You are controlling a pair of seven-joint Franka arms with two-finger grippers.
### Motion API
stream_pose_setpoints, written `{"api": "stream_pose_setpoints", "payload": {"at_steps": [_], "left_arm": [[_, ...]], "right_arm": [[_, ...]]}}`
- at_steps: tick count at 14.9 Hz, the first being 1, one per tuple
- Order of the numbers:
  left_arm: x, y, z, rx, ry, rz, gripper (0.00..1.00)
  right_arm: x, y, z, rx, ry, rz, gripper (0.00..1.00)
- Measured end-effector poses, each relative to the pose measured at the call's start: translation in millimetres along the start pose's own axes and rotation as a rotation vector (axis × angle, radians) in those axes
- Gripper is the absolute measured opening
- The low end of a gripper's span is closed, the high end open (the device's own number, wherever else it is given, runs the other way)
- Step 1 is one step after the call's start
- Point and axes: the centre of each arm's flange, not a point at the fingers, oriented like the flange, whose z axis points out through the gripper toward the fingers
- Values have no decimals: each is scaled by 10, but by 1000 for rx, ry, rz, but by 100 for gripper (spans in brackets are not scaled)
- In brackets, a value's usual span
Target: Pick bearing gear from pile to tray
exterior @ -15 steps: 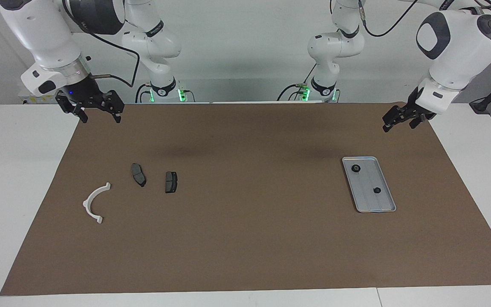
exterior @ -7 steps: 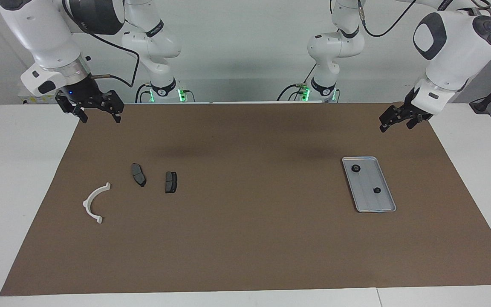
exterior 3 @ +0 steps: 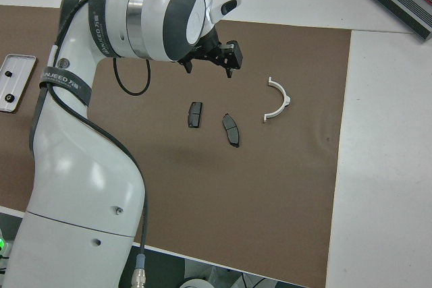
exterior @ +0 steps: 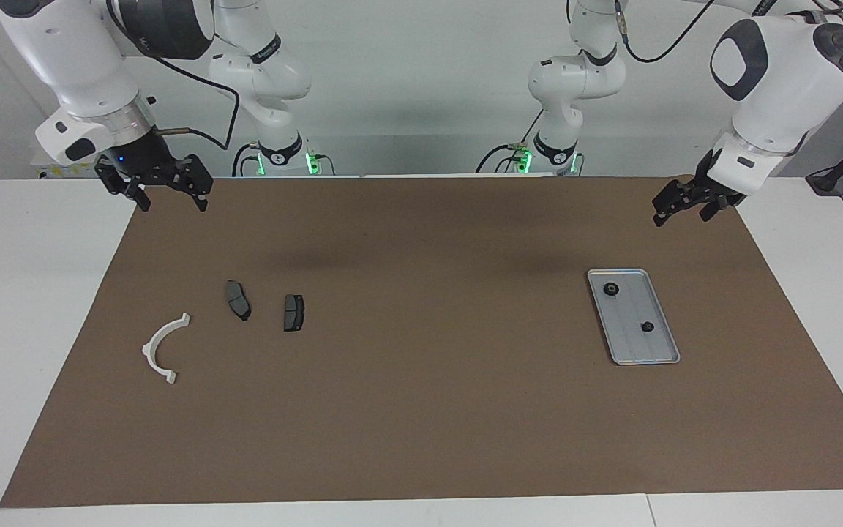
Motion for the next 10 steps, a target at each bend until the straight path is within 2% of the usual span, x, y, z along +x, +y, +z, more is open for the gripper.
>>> {"api": "stream_pose_setpoints", "payload": {"at_steps": [6,10], "left_arm": [[38,10,-120,-2,49,4,100],[46,21,-127,-3,57,6,100]], "right_arm": [[0,0,0,0,0,0,100],[0,0,0,0,0,0,100]]}}
